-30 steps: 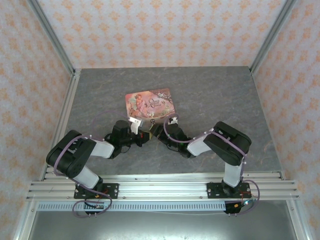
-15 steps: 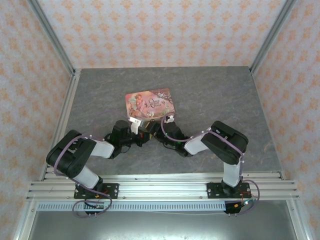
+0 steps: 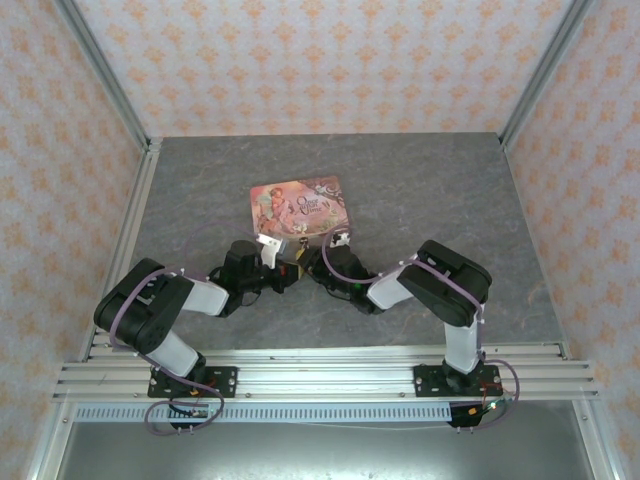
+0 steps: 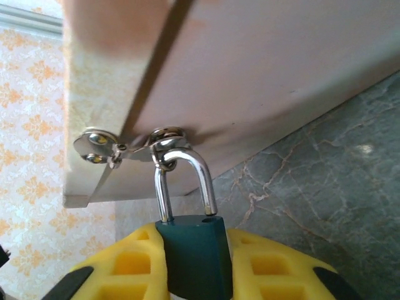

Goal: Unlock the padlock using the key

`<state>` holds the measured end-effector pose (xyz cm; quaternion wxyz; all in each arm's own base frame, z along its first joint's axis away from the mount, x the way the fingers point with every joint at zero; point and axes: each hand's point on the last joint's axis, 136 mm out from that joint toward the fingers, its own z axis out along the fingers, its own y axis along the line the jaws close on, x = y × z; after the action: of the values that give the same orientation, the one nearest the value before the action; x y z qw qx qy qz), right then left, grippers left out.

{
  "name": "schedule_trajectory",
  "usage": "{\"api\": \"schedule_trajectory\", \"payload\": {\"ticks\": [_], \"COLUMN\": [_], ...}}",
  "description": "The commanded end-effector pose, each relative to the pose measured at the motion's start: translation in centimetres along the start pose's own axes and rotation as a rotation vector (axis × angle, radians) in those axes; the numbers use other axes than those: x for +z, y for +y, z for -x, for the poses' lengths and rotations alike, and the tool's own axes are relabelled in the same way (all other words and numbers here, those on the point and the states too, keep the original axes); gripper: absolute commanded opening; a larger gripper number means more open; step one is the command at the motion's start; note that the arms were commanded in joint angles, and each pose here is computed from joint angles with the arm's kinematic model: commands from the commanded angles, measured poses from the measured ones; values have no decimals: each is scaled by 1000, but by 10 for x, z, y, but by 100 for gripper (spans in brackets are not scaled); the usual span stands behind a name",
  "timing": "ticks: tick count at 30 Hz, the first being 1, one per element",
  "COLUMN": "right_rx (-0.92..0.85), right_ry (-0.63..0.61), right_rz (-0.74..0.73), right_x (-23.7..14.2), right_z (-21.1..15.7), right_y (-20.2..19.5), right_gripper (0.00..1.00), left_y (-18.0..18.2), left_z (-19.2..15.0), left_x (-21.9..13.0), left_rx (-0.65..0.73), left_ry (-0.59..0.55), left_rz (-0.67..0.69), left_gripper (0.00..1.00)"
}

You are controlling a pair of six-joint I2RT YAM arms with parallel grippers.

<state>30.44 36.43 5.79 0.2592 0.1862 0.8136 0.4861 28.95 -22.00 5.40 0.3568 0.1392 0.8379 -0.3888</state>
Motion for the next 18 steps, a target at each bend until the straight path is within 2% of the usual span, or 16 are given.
{"api": "schedule_trajectory", "payload": {"ticks": [1, 8, 10, 13, 16, 18], "right_rx": [-31, -184, -269, -400, -528, -606], "right_ry": [-21, -11, -2, 33, 84, 128], "right_rz": [26, -90, -134, -200, -290, -360], "right_x": [-6, -16, -22, -28, -31, -34], "right_z": [4, 3, 3, 4, 5, 5], "right_y": [12, 3, 1, 0, -4, -10], "right_gripper": [18, 4, 0, 0, 0, 0], "left_y": [-5, -1, 0, 1, 1, 2], "left_z": [11, 9, 8, 7, 7, 7], "left_x": [1, -2, -5, -10, -16, -21], "left_rx": [27, 36, 45, 59, 73, 82], "left_ry": [-27, -19, -15, -9, -2, 4], "left_rz": [-22, 7, 25, 46, 72, 93], "left_gripper": [0, 2, 16, 31, 39, 41]}}
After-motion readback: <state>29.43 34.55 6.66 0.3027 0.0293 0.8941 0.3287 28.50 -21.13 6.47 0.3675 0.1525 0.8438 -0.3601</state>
